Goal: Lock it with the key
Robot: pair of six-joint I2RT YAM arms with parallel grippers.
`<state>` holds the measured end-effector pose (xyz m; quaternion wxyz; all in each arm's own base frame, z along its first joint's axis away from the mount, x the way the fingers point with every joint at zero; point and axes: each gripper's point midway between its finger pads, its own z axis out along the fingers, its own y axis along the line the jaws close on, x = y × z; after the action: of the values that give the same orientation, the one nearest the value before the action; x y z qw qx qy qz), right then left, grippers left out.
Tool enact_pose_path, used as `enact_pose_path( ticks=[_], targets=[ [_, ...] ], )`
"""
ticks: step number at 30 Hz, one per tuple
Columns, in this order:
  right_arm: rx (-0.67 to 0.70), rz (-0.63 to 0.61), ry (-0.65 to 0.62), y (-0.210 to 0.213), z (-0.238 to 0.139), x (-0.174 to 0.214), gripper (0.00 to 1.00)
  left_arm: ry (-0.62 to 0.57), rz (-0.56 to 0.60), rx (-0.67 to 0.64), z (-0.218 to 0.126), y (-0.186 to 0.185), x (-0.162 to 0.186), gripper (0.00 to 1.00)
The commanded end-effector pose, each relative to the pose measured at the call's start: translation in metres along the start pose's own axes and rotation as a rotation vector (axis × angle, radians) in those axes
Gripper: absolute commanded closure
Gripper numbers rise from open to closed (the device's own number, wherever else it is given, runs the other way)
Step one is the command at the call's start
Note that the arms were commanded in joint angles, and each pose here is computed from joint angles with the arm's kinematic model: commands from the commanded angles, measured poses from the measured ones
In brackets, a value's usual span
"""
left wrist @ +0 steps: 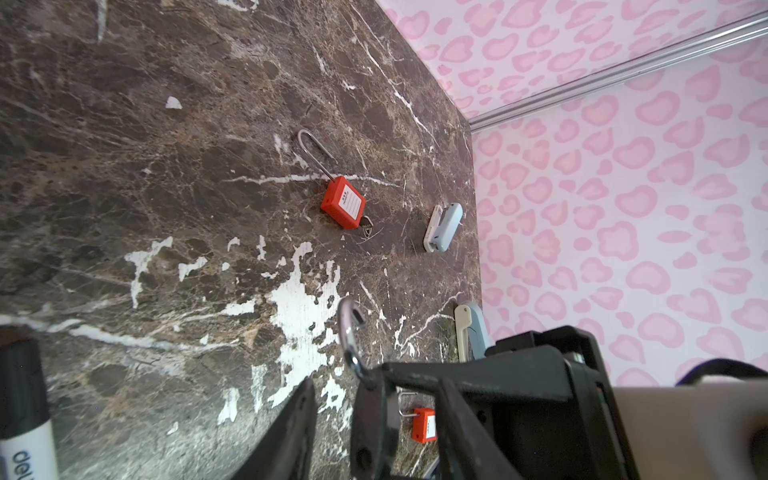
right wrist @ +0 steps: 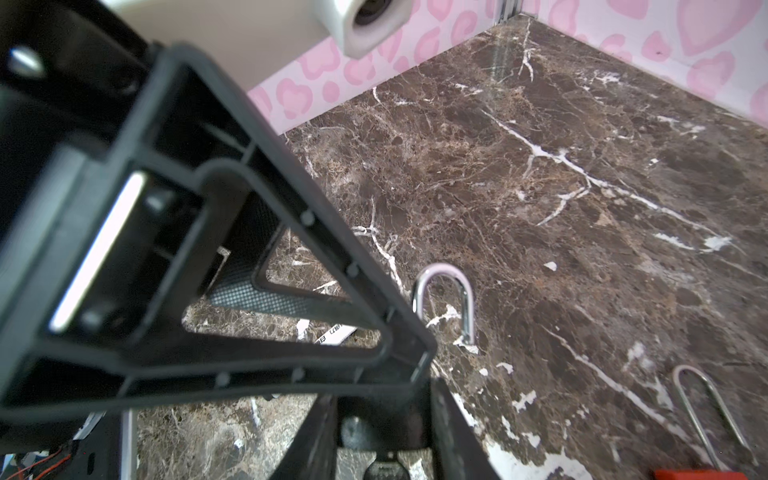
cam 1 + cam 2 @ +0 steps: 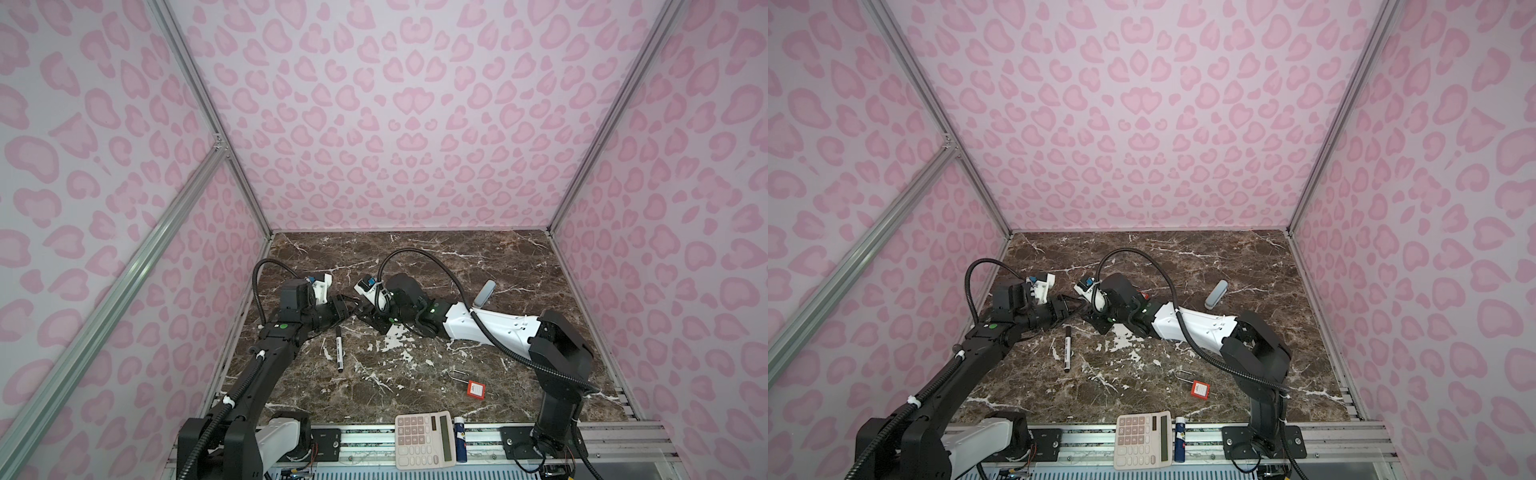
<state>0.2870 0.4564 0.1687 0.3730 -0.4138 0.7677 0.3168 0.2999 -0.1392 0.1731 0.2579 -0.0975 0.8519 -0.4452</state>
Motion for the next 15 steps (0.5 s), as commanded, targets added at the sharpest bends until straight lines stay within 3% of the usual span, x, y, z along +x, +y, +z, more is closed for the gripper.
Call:
enact_pose_path(
  ticks=[1, 15],
  targets=[
    [-0.029, 0.014, -0.056, 0.0031, -0.0031, -0.0160, 0.67, -0.004, 0.032, 0.041, -0.0008, -0.0126, -0.0046, 0.55],
    [-0.058, -0.005, -0.068, 0.0071, -0.0050, -0.0239, 0.66, 0.008, 0.037, 0.062, 0.0009, -0.0179, -0.0032, 0.78]
  ],
)
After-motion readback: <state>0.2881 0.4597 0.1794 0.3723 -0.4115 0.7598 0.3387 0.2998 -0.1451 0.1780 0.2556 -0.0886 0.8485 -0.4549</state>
